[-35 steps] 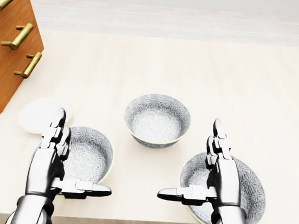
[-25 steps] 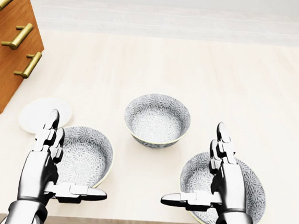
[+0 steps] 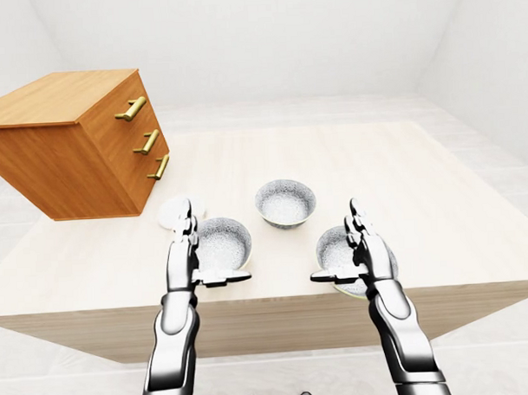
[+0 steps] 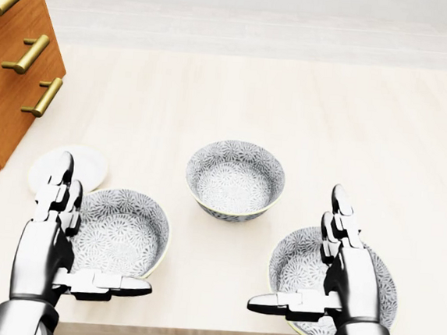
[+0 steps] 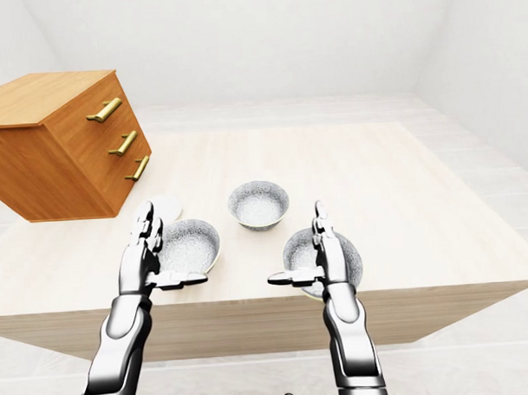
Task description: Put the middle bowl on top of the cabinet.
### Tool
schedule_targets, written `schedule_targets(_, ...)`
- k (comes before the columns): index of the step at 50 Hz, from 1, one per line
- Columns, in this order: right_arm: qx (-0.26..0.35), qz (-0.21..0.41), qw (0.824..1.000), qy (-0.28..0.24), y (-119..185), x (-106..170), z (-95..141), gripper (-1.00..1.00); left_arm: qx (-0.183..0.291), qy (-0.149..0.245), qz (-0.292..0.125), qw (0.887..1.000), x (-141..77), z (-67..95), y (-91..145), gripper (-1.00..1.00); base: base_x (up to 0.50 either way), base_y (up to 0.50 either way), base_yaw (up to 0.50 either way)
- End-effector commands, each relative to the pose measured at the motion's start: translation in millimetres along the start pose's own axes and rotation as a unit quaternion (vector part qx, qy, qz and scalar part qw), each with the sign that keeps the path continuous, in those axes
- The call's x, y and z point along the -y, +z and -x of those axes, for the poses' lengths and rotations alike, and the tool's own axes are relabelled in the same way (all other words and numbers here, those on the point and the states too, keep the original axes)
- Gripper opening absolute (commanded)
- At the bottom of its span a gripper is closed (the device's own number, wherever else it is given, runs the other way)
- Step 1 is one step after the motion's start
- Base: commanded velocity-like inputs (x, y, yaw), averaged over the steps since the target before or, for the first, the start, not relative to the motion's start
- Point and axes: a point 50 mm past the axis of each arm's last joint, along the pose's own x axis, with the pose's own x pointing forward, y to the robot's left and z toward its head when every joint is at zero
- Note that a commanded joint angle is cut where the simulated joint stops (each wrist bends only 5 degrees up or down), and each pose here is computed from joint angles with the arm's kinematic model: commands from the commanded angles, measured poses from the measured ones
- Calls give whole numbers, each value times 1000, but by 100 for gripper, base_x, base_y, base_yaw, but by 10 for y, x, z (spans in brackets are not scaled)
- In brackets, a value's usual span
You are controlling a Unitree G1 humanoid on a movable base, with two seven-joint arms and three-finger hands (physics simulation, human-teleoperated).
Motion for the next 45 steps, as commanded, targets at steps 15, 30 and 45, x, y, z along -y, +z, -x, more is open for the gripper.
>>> schedule_targets(15,55,50,997,-5,301,145,134,100,66,13,-11,998,-37,-38,443,100,0,0,0)
schedule_targets(30,77,67,995,-22,413,245,169,100,108,24,31,993,-96,-37,636,100,0,0,0)
schedule_targets(45,129,69,988,-46,665,384,231,100,186,16,18,982,-77,56,989,100,0,0,0)
